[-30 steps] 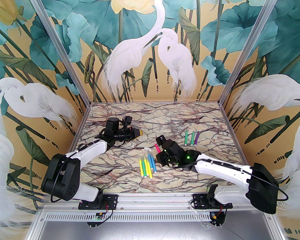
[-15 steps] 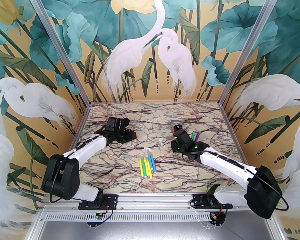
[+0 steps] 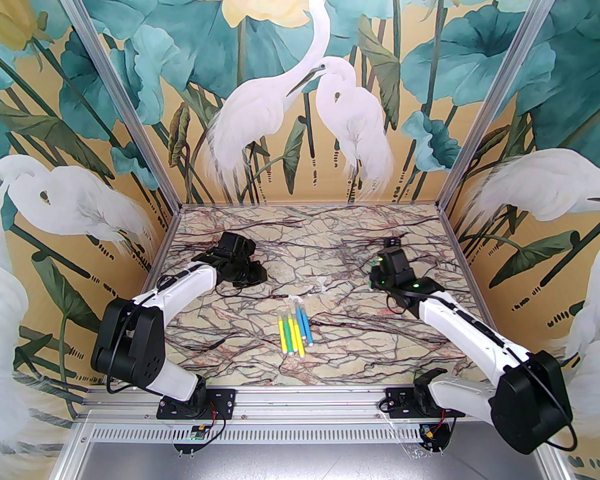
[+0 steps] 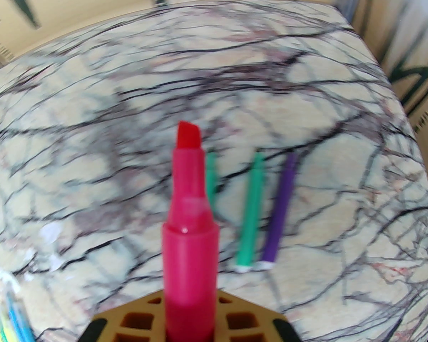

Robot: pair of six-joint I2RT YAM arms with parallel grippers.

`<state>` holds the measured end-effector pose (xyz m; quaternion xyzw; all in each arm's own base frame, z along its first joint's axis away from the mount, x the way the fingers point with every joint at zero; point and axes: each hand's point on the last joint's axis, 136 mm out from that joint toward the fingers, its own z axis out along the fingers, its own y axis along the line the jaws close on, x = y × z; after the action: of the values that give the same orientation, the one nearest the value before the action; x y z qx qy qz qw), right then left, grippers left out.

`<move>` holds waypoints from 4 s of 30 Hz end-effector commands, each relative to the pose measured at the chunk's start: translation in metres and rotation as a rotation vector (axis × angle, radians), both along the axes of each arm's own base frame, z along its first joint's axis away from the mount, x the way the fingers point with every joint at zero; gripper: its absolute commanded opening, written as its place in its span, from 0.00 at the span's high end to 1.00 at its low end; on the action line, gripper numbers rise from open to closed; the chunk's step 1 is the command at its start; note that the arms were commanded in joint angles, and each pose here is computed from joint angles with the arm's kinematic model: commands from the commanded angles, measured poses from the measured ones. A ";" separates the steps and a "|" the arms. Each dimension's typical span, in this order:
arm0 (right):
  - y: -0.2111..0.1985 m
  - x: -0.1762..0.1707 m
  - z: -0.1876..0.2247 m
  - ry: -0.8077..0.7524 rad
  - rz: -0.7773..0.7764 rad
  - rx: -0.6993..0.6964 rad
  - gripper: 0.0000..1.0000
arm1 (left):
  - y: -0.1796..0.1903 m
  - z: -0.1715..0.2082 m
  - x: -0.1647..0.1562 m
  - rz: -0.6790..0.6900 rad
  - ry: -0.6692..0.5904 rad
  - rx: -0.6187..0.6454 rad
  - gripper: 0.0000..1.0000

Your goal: Open the pen caps

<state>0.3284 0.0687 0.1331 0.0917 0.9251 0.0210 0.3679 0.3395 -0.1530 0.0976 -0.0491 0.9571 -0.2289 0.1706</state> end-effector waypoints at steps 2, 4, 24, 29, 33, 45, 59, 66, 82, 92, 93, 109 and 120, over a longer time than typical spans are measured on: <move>-0.027 0.001 -0.023 0.067 -0.089 0.011 0.87 | 0.023 -0.010 0.005 0.048 0.021 0.129 1.00; -0.033 0.004 -0.031 0.082 -0.109 0.030 0.87 | 0.027 -0.014 0.004 0.053 0.029 0.157 1.00; -0.077 0.025 -0.088 0.289 -0.236 0.092 0.85 | 0.046 -0.054 0.004 0.033 0.108 0.321 1.00; -0.082 0.026 -0.095 0.326 -0.249 0.100 0.84 | 0.047 -0.061 0.005 0.030 0.123 0.333 1.00; -0.082 0.025 -0.100 0.348 -0.247 0.116 0.83 | 0.046 -0.065 0.005 0.029 0.130 0.339 1.00; -0.083 0.024 -0.110 0.385 -0.242 0.162 0.76 | 0.040 -0.074 0.013 0.022 0.133 0.334 0.98; -0.084 0.025 -0.116 0.407 -0.240 0.184 0.70 | 0.041 -0.072 0.025 0.013 0.123 0.382 0.93; -0.083 0.024 -0.115 0.401 -0.237 0.192 0.68 | 0.041 -0.074 0.027 0.007 0.131 0.393 0.90; -0.081 0.023 -0.097 0.352 -0.222 0.197 0.61 | 0.042 -0.072 0.025 -0.007 0.136 0.400 0.79; -0.068 0.021 -0.072 0.317 -0.163 0.184 0.57 | 0.039 -0.067 0.024 -0.014 0.127 0.383 0.75; -0.066 0.021 -0.068 0.313 -0.155 0.173 0.57 | 0.039 -0.065 0.024 -0.015 0.122 0.379 0.74; 0.029 0.000 -0.013 0.240 0.165 0.131 0.52 | 0.031 0.005 0.017 0.004 -0.100 0.256 0.40; 0.099 -0.042 -0.014 0.284 0.388 0.137 0.52 | 0.031 0.048 -0.009 0.025 -0.304 0.136 0.29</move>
<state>0.3030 0.1521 0.1232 -0.0378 0.9625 0.1305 0.2349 0.3308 -0.1159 0.1316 -0.0190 0.9471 -0.1395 0.2885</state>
